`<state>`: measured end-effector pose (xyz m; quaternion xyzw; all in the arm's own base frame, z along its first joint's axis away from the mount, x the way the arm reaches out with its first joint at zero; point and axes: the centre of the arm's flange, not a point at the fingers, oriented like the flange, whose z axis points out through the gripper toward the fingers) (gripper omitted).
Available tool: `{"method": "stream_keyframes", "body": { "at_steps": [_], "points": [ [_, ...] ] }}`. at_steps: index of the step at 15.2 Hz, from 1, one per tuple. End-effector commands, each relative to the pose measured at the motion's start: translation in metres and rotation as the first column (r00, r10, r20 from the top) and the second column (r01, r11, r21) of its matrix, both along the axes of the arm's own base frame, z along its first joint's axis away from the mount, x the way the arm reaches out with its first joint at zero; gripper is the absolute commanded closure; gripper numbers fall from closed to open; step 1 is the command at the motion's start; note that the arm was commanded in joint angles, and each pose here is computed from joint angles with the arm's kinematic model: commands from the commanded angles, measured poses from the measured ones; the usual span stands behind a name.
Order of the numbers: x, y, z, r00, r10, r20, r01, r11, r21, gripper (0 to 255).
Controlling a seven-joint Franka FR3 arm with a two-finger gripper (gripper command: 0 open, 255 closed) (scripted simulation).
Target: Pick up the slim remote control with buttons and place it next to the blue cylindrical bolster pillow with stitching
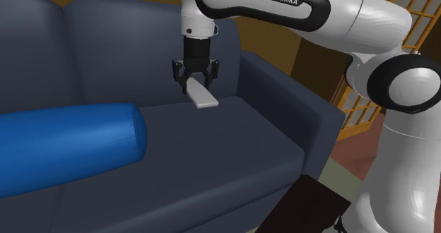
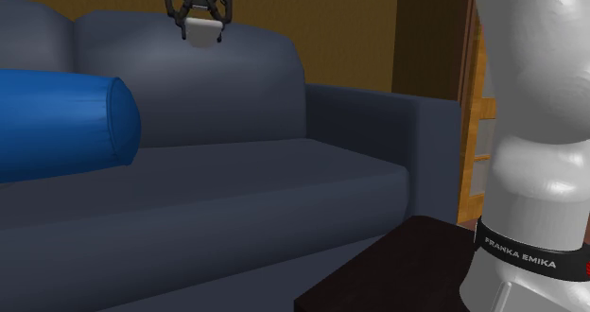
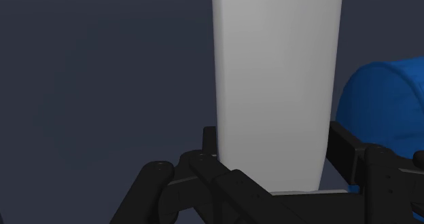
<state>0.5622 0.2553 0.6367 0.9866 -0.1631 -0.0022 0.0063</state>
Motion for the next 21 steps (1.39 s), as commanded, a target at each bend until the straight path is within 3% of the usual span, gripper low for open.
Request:
{"method": "stream_keyframes", "body": {
  "at_steps": [1, 6, 21],
  "points": [
    [0.002, 0.029, 0.001, 1.000, -0.001, 0.000, 0.001, 1.000, 0.000, 255],
    [0.007, 0.089, 0.002, 1.000, -0.002, 0.000, 0.002, 1.000, 0.000, 255],
    [0.007, 0.089, -0.078, 1.000, -0.001, 0.000, 0.001, 1.000, 0.000, 255]
  ]
}}
